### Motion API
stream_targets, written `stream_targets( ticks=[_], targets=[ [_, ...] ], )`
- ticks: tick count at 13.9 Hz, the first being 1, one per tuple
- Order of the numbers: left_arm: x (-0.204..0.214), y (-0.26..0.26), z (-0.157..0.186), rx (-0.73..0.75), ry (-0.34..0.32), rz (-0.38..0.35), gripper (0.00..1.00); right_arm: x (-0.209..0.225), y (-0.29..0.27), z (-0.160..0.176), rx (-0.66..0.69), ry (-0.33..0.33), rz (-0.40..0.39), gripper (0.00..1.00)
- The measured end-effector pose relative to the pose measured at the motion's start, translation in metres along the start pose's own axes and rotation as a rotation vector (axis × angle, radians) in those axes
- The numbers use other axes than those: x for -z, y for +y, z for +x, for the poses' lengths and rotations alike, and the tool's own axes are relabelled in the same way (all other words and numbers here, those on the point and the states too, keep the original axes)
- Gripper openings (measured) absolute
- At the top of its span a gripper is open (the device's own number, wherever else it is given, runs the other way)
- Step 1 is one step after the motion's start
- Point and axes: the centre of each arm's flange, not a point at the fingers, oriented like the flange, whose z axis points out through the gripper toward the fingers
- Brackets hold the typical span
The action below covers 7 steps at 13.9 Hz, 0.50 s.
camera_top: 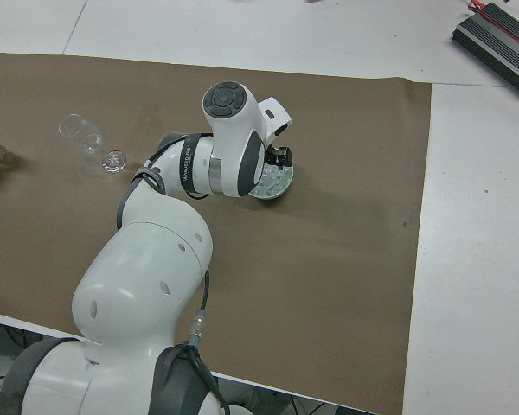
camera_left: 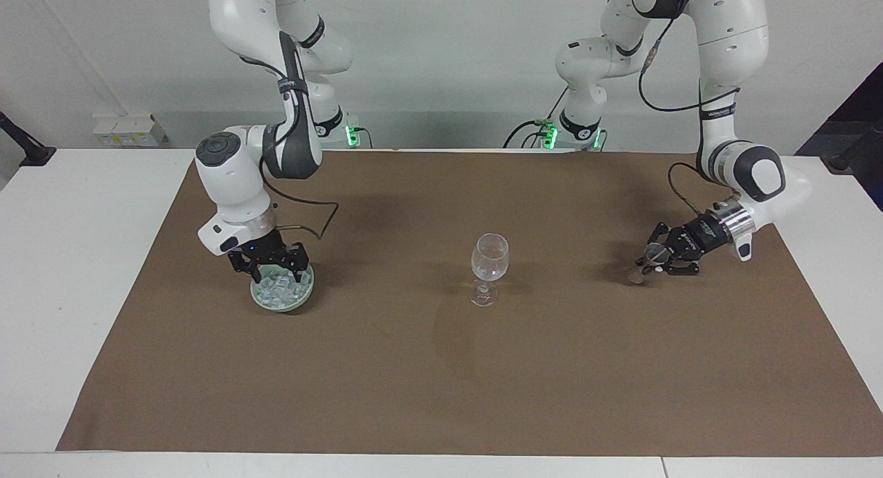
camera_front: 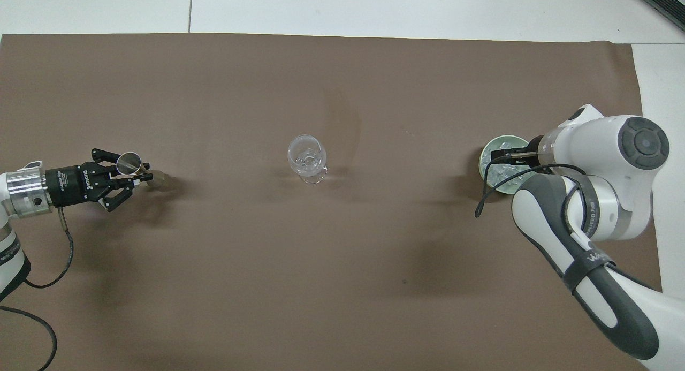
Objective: Pour wine and add ice with both arms
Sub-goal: 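Set down the dark cup with the left gripper while the right gripper grasps the ice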
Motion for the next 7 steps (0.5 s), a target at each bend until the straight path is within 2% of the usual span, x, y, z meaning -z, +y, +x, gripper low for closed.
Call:
stream_targets(
  ticks=[6,7],
  targets=[
    [0.0002,-0.0007,0.0133,-0.016,-0.002,0.003,0.22,-0.0067,0.0029,-0.0021,-0.004,0.005,-0.002,0.83],
    [-0.0007,-0.0009,0.0150,-0.013,-0.001,0.005,0.22,-0.0097,0.0031,-0.0022,-0.005,0.008,-0.002,0.79]
  ],
)
